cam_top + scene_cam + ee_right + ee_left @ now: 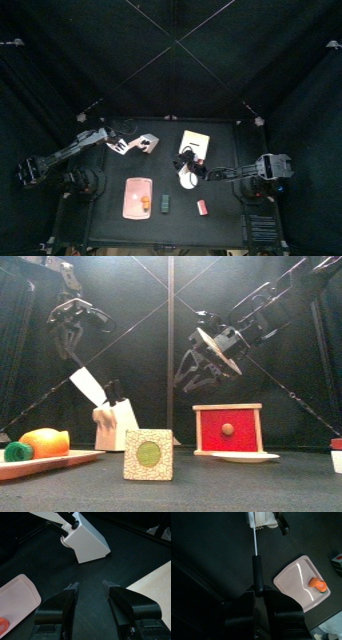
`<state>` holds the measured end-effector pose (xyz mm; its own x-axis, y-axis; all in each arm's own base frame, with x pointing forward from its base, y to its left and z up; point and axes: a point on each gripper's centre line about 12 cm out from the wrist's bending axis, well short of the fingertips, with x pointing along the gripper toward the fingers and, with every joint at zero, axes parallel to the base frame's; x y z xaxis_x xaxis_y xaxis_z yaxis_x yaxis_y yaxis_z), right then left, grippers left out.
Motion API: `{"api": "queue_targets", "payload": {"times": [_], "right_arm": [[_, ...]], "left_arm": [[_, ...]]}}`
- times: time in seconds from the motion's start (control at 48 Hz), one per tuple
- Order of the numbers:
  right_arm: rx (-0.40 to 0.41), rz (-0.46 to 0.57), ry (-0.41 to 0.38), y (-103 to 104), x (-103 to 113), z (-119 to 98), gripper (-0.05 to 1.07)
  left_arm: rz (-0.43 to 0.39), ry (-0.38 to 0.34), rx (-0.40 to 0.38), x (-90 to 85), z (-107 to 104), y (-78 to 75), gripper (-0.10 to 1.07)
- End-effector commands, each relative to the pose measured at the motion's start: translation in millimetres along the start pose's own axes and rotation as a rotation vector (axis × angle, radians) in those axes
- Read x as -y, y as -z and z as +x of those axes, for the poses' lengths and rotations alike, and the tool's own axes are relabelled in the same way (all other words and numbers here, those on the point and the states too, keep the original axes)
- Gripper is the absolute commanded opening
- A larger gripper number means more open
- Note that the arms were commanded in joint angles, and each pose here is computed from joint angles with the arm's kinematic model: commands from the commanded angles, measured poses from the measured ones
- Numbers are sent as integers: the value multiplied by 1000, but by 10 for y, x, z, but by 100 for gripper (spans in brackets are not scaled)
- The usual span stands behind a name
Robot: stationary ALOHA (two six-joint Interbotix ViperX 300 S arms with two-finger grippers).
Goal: Put cleaver in holder
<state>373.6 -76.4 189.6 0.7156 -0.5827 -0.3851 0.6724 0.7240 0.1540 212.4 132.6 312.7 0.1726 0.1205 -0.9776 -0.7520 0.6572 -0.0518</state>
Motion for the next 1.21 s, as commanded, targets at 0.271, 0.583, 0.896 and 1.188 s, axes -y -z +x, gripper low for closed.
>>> {"api": "queue_targets", "payload": {"times": [0.271,0.583,0.896,1.188], "right_arm": [[38,21,-16,-154,-24,-71,80],[38,20,-20,-154,-42,-78,80],[37,21,-24,-155,-53,-80,80],[38,17,-34,-154,-85,-98,80]], "left_arm": [[8,-2,-7,25,39,-77,42],[35,-16,-48,56,171,-219,42],[42,-22,-59,71,115,-423,42],[62,-59,-172,105,206,-674,42]]}}
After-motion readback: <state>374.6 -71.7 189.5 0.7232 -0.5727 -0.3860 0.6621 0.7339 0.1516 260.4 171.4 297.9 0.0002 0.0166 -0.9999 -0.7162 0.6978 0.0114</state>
